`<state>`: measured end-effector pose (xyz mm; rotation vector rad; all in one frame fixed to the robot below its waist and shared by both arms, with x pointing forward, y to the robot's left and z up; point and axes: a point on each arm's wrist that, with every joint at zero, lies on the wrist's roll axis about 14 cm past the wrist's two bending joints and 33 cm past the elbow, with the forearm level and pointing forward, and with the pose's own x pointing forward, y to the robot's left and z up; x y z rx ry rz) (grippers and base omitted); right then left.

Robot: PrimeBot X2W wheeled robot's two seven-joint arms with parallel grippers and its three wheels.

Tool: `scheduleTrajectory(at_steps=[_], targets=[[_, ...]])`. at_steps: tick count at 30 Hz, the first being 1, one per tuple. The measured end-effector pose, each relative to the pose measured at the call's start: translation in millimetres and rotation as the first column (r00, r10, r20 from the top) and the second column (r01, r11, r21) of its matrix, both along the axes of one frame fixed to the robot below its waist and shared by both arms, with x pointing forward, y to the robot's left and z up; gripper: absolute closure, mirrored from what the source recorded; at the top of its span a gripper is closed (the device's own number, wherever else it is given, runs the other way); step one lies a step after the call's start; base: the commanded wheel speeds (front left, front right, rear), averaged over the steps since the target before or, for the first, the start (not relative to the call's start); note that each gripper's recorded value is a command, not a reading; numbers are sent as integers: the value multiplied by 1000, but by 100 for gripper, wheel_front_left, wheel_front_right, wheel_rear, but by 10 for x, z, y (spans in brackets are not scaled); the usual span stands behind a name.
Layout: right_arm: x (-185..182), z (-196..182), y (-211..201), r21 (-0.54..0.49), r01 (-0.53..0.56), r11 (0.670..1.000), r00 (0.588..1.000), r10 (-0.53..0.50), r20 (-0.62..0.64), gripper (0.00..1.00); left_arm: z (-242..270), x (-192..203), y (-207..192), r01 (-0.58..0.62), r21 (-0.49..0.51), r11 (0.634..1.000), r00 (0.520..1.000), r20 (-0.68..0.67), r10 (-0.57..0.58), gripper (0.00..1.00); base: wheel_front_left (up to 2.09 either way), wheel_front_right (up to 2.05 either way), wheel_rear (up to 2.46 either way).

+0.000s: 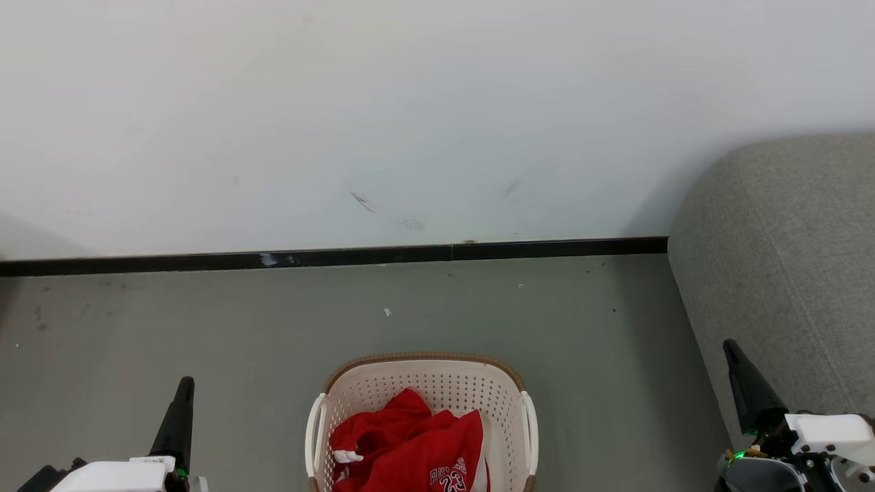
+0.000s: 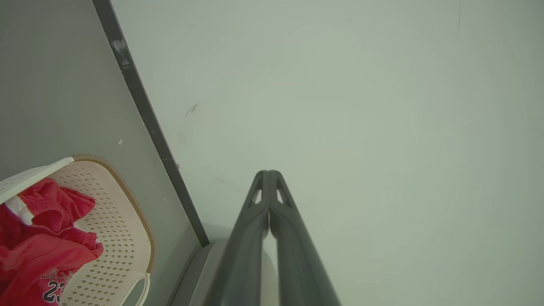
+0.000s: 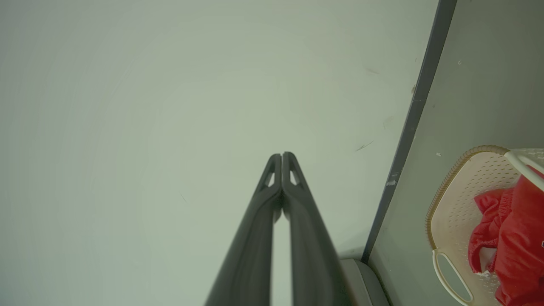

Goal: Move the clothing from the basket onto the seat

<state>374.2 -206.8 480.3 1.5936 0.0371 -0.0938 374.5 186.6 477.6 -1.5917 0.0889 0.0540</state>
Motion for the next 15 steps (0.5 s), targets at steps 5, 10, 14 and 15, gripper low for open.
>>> scheduleTrajectory(at_steps=[5,10,14,15], targets=[[0,0,-1,0,0,1000,1000,0,0,100,0,0,-2,0,-1,1000,1000,0,0,100,0,0,0],[0,0,-1,0,0,1000,1000,0,0,100,0,0,-4,0,-1,1000,1000,0,0,100,0,0,0],[0,0,-1,0,0,1000,1000,0,0,100,-1,0,-4,0,-2,1000,1000,0,0,100,0,0,0],[0,0,-1,0,0,1000,1000,0,0,100,0,0,-4,0,-2,1000,1000,0,0,100,0,0,0]])
